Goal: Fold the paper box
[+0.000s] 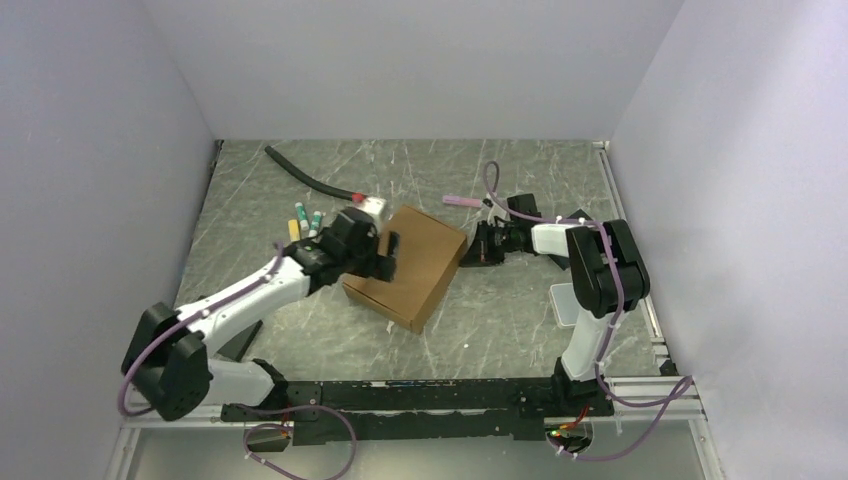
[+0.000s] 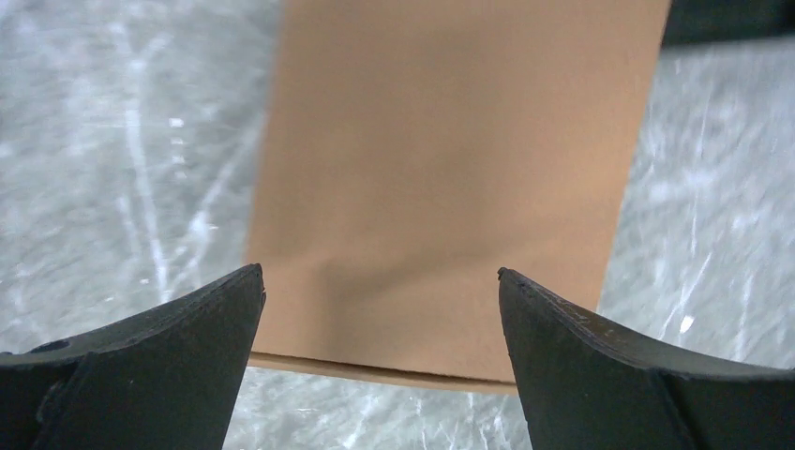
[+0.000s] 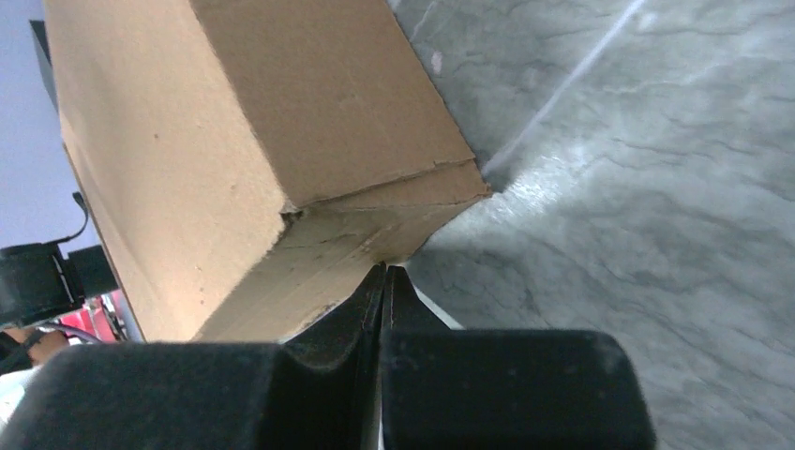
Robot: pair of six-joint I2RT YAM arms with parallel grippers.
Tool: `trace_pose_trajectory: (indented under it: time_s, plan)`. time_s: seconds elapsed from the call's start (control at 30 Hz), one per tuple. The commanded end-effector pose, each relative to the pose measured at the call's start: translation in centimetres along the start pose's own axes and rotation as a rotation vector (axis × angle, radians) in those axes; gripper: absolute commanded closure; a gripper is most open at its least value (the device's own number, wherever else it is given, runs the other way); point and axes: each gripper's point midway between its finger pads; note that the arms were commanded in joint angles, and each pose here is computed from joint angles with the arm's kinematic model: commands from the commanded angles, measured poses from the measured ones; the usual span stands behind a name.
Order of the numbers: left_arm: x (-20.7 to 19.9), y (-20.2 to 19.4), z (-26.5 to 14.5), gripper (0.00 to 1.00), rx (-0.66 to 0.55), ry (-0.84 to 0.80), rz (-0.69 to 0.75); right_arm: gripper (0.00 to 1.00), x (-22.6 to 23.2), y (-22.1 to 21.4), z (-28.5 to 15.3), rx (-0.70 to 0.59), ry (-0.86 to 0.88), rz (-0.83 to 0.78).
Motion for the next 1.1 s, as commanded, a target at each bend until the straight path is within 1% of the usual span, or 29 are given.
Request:
trace_pose_trajectory:
  time_s: [0.0, 0.1, 0.17, 0.23, 0.3, 0.37, 0.47, 0.6, 0.63, 0.73, 0.83, 0.87, 0.97, 1.07]
  plan:
    - [4.3, 1.3, -1.0, 0.01, -0.075, 0.025, -0.242, 0.98, 0.5, -0.1, 1.2, 0.023, -0.016, -0.046]
    - [6.4, 0.3, 0.2, 0.00, -0.061, -0.009, -0.338, 0.98, 1.3, -0.4, 1.5, 0.026, 0.010, -0.065]
    - [6.7, -0.3, 1.4, 0.00, -0.044, -0.056, -0.376, 0.98, 2.0, -0.4, 1.6, 0.012, 0.030, -0.075]
    - [6.6, -1.4, 2.9, 0.00, 0.011, -0.086, -0.391, 0.98, 2.6, -0.4, 1.7, 0.002, 0.054, -0.089]
    - [5.7, -1.8, 3.8, 0.00, 0.041, -0.143, -0.397, 0.98, 3.0, -0.5, 1.9, 0.006, 0.076, -0.093]
    - [4.5, -1.9, 4.2, 0.01, 0.044, -0.221, -0.406, 0.97, 3.3, -0.6, 1.9, 0.009, 0.096, -0.090]
    - [2.5, -1.9, 4.4, 0.06, 0.048, -0.335, -0.437, 0.96, 4.2, -0.4, 1.7, 0.004, 0.133, -0.097]
    - [-0.1, -1.8, 4.8, 0.11, 0.047, -0.464, -0.541, 0.95, 4.7, 0.2, 1.3, -0.012, 0.135, -0.120]
    - [-0.4, -2.1, 5.0, 0.12, 0.065, -0.464, -0.569, 0.95, 4.5, 0.6, 1.0, -0.022, 0.122, -0.127]
    - [0.0, -2.1, 5.6, 0.11, 0.052, -0.413, -0.642, 0.95, 3.8, 2.3, -0.4, -0.066, 0.078, -0.191]
    - [1.3, -2.3, 5.7, 0.09, 0.057, -0.313, -0.684, 0.93, 2.9, 3.2, -2.2, -0.042, -0.022, -0.314]
    - [1.6, -2.4, 5.7, 0.09, 0.063, -0.289, -0.695, 0.92, 2.2, 2.8, -3.0, -0.013, -0.057, -0.338]
    - [2.1, -1.7, 5.5, 0.09, 0.046, -0.263, -0.711, 0.92, 2.0, 2.5, -5.7, -0.012, -0.108, -0.451]
    - [2.2, -1.1, 5.4, 0.09, 0.031, -0.265, -0.730, 0.93, 1.9, 0.1, -7.0, 0.033, -0.122, -0.587]
Point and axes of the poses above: each gripper's point midway between its finger pads, its own z axis out along the fingers, its own x axis along the line the jaws close on, y = z × x, and after that the axes turned 14 degrees about z, right-handed
